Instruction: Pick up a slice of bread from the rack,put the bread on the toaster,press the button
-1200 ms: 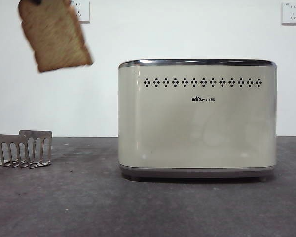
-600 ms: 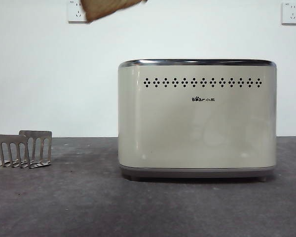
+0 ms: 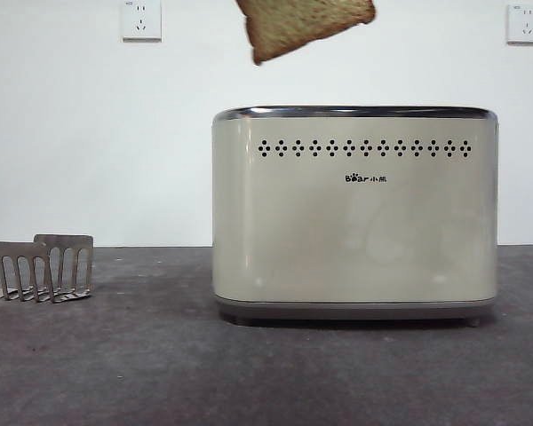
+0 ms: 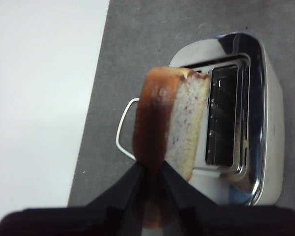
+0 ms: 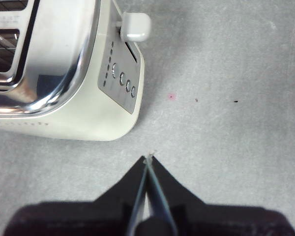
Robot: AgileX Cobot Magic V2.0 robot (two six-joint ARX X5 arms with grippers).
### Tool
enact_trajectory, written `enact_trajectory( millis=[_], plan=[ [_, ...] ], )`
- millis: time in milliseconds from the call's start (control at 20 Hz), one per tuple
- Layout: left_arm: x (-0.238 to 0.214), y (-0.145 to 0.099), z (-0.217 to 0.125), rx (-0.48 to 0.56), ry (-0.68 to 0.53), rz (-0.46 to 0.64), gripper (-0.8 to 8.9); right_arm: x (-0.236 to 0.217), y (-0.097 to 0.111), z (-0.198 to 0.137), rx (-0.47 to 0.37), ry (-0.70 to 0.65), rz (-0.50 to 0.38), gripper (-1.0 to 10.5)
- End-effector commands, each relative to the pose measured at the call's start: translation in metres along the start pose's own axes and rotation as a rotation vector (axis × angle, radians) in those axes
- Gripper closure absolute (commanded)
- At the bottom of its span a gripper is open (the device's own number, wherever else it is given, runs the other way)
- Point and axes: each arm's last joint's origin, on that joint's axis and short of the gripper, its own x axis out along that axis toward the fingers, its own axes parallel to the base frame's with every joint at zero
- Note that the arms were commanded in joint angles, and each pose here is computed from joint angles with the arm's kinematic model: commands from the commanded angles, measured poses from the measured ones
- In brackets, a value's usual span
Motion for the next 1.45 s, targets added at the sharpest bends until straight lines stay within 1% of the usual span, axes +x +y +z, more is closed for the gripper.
enact_trajectory(
  millis=[50,150,450,650,900,1050,1450],
  plan=[
    [0.009,-0.002,0.003,-0.072,-0.002,-0.016,8.26,0.0,0.0,0.001,-0.011,-0.003,0.004,9.5],
    [0.019,-0.004,0.003,-0.099,0.013,-0.03,8.26,0.0,0.0,0.001,-0.011,-0.004,0.004,9.5],
    [0.036,-0.013,0.01,-0.125,0.023,-0.07,8.26,0.0,0.0,0.001,-0.012,-0.009,0.004,9.5],
    [0.049,-0.018,0.013,-0.118,0.043,-0.096,8.26,0.0,0.0,0.001,-0.013,-0.01,0.004,9.5],
    [0.069,-0.023,0.011,-0.113,0.096,-0.115,8.26,0.0,0.0,0.001,-0.013,-0.01,0.004,9.5],
    [0.077,-0.026,0.01,-0.132,0.11,-0.146,8.26,0.0,0.0,0.001,-0.013,-0.01,0.004,9.5],
    [0.111,-0.037,0.003,-0.119,0.21,-0.199,8.26,0.0,0.0,0.001,-0.012,-0.01,0.004,9.5]
  ],
)
